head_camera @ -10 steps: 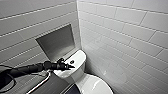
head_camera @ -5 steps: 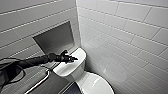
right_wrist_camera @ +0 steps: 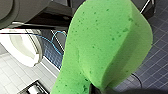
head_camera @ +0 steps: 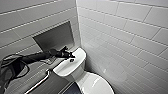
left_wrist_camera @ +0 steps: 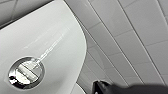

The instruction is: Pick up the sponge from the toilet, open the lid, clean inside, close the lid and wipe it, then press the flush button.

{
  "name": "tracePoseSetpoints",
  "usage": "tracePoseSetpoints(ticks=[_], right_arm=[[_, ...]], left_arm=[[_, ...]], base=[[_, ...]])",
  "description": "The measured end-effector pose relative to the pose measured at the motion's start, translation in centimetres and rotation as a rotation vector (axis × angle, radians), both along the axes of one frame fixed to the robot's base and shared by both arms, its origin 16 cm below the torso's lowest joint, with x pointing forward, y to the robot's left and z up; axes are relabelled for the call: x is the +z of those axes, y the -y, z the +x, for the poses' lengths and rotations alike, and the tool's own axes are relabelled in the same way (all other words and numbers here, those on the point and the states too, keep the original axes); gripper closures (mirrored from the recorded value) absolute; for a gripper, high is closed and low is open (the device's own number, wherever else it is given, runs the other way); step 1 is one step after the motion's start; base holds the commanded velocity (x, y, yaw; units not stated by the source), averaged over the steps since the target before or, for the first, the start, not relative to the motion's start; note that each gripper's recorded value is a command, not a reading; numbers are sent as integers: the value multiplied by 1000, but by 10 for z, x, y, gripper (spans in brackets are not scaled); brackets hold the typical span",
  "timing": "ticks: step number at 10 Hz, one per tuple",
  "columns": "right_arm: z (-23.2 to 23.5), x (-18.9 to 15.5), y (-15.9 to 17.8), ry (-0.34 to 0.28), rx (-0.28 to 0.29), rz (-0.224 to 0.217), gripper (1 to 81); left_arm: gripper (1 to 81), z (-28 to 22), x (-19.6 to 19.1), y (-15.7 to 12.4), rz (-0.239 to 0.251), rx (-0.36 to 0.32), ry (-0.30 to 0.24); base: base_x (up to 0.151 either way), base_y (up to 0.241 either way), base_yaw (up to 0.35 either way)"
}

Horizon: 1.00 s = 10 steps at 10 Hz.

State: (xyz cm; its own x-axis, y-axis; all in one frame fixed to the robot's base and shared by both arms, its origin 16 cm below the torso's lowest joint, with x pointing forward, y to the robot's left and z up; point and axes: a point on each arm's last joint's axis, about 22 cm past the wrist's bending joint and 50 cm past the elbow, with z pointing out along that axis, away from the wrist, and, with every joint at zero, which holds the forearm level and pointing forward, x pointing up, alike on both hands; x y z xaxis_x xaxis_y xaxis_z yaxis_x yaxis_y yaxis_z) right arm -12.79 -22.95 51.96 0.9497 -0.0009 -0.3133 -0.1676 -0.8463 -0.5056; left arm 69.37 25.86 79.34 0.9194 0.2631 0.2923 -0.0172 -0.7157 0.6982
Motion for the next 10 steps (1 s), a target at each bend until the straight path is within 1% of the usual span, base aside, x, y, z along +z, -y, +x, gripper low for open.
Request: tracePoseSetpoints(ticks=[2, 3, 4, 6, 7, 10], right_arm=[[0, 0, 0, 0, 0, 0, 811], [-1, 0, 0, -1, 0, 0, 811], [-2, 1, 0, -6, 0, 0, 811], [-7, 3, 0, -20, 0, 0, 811], [-7, 3, 0, -21, 0, 0, 811], [-7, 3, 0, -22, 0, 0, 811]], left_arm=[[811, 9, -11, -14, 30, 29, -16], [811, 14, -14, -13, 38, 34, -17], [811, 16, -22, -10, 47, 30, -25], [811, 16, -43, -19, 84, 29, -58], [811, 20, -47, -23, 101, 37, -63], [811, 24, -60, -28, 148, 33, -83]], base=[[0, 0, 0], [0, 0, 0], [0, 0, 0], [0, 0, 0], [0, 0, 0], [0, 0, 0]])
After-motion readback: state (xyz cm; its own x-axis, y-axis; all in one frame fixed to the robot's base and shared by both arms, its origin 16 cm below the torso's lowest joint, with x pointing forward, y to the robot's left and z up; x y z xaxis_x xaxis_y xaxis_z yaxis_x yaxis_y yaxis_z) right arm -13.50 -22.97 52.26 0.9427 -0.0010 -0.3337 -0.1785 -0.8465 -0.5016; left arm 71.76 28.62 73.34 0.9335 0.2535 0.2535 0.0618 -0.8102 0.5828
